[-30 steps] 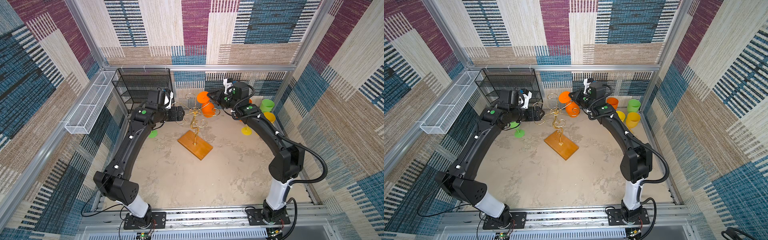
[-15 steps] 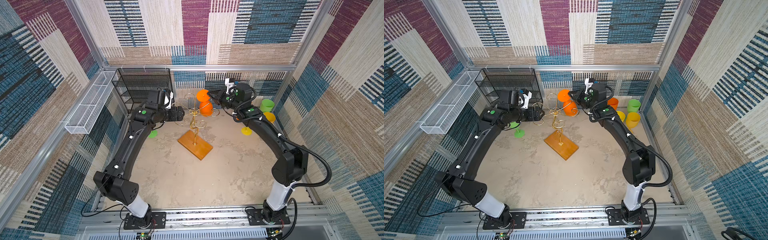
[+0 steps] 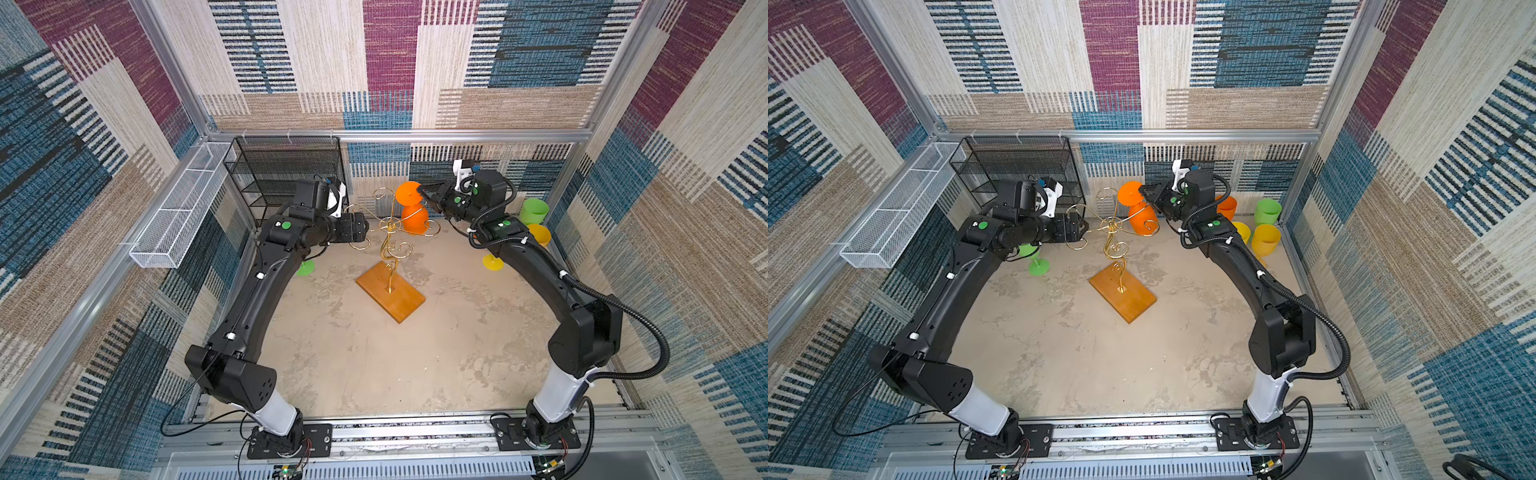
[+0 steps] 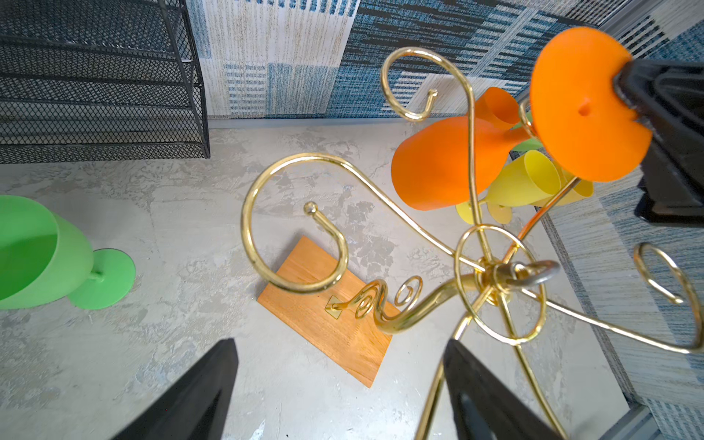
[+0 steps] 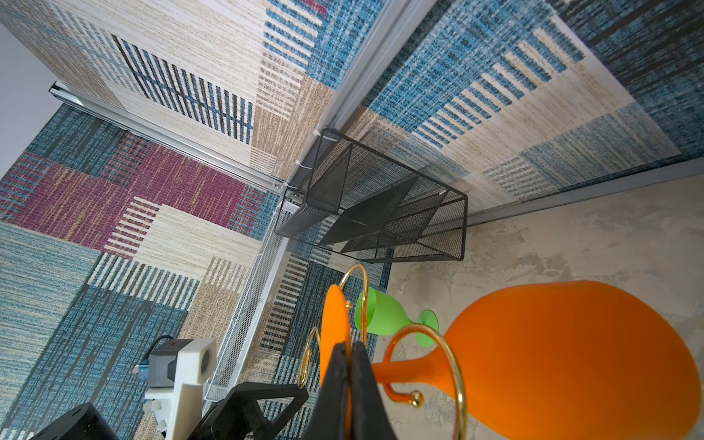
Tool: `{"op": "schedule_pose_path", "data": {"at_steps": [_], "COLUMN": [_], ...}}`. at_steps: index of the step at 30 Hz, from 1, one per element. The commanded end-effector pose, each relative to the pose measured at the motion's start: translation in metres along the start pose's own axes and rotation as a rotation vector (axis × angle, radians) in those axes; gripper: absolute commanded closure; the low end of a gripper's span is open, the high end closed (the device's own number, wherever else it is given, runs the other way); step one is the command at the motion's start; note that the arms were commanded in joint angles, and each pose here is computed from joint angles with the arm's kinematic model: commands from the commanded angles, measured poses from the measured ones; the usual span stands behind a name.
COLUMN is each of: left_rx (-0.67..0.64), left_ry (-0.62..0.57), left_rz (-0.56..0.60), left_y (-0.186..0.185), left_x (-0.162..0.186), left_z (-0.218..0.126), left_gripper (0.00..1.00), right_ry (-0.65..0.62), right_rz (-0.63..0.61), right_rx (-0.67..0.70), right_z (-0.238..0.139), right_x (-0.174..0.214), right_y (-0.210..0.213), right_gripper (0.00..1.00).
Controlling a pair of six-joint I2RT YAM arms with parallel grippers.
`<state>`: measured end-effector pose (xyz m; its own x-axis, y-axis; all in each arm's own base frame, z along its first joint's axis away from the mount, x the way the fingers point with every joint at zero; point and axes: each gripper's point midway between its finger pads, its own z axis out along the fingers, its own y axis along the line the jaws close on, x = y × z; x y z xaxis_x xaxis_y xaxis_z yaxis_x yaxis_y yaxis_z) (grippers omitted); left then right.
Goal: Take the wine glass off the wine glass rack
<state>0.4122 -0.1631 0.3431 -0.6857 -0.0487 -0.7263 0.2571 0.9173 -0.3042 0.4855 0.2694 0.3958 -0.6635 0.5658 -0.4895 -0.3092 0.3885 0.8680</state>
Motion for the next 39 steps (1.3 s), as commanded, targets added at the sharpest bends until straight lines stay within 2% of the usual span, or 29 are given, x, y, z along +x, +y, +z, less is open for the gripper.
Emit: {"op": "schedule_pose_path", "data": {"at_steps": [1, 27, 39], "left_rx": [0.024, 0.013, -0.009], "left_ry": [-0.018, -0.037, -0.081], "left_rz": [-0.009, -0.011, -0.091], "left_y": [-0.005, -0.004, -0.003], "left_x": [-0.004, -0.005, -0.022], "left_z": [-0.002, -0.014, -0.022], "left_gripper": [0.12, 0.12, 0.11], "right_ry": [-0.025, -0.054, -0.041], "right_rz": [-0.033, -0.045, -0.047], "right_rx": [-0.066, -0.035, -0.051], "right_z": [-0.006, -0.010, -0.011], "right_x": [-0.005, -0.008, -0.002], "right_y": [0.021, 0.019, 0.018], "right_gripper": [0.99, 0.99, 1.00]}}
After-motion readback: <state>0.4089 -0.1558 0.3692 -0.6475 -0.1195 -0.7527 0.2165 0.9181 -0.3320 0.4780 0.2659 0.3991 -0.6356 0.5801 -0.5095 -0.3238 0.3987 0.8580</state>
